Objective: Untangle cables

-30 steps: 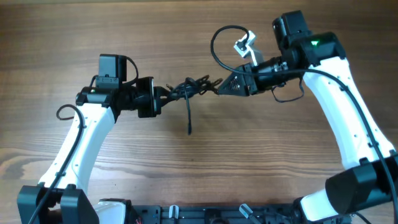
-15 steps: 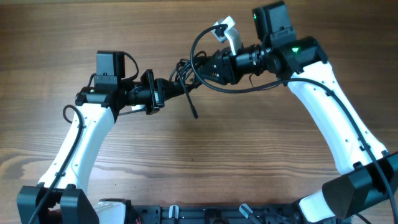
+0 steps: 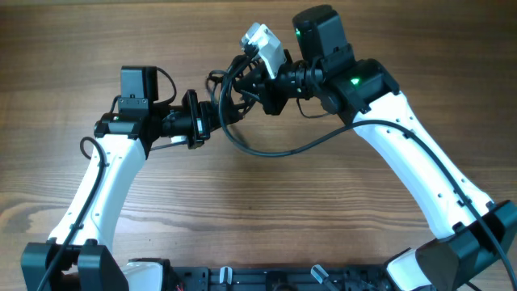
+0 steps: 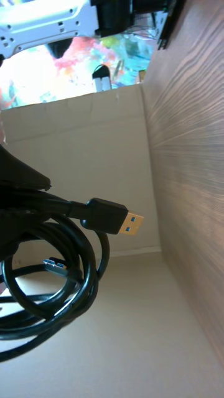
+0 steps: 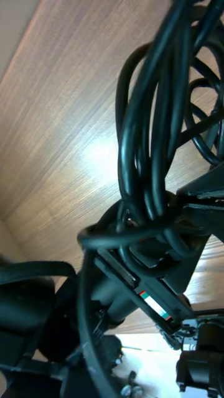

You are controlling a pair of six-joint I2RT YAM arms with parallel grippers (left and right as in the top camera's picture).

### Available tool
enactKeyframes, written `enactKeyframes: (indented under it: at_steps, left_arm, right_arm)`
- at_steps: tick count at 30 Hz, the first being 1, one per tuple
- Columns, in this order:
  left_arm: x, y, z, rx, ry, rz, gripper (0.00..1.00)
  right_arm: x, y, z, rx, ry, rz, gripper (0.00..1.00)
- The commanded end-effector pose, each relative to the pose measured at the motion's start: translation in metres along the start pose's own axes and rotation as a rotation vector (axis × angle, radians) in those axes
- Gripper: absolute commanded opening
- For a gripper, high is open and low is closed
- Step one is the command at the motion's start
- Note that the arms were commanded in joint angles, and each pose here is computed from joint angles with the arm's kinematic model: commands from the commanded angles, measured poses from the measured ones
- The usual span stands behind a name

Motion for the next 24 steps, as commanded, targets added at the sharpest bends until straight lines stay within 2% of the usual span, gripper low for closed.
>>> enactKeyframes:
  at_steps: [1, 2, 3, 4, 5, 11, 15, 18, 22, 24]
  left_arm:
    - [-0.001, 0.004, -0.003, -0.155, -0.025, -0.104, 0.04]
    - [-0.001, 0.005, -0.003, -0.153, -0.025, -0.105, 0.04]
    - [-0.001, 0.004, -0.003, -0.146, -0.025, -0.105, 0.04]
    - [-0.001, 0.003, -0.002, -0.146, -0.021, -0.091, 0.04]
    - [-0.001, 0.0, -0.002, -0.146, -0.016, -0.069, 0.04]
    - [-0.002, -0.003, 0.0, -0.147, -0.01, -0.046, 0.04]
    - [-0.002, -0.01, 0.002, -0.146, 0.003, 0.004, 0.04]
    - [-0.001, -0.011, 0.002, -0.145, 0.005, 0.017, 0.04]
    - [-0.001, -0.011, 0.002, -0.137, 0.005, 0.017, 0.04]
    - [-0.001, -0.011, 0.002, -0.137, 0.005, 0.017, 0.04]
  right_arm:
    - [0.004, -0.001, 0.003, -0.066, -0.018, 0.015, 0.04]
    - [0.007, -0.002, 0.003, -0.06, -0.025, 0.018, 0.06]
    - [0.009, -0.001, 0.005, -0.035, -0.023, 0.014, 0.12]
    - [0.011, 0.0, 0.006, 0.008, -0.023, 0.008, 0.33]
    - [0.014, 0.002, 0.008, 0.047, -0.023, -0.001, 0.36]
    - [0.028, 0.015, 0.024, 0.193, -0.018, -0.065, 0.32]
    - [0.019, 0.015, 0.038, 0.305, 0.011, -0.063, 0.34]
    - [0.018, 0.012, 0.028, 0.31, -0.091, -0.036, 0.36]
    - [0.043, 0.017, 0.044, 0.337, -0.086, -0.079, 0.41]
    - [0.055, 0.006, 0.03, 0.294, -0.191, -0.03, 0.43]
Point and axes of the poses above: each gripper's point midway between its finger pads, its own x axis back along the fingers, its own z axis along the line the jaws close on, y = z × x, the point moved 4 cm from there along x, back along the fingers, and after that the axes turned 9 degrees about -x, right-handed, at the moved point
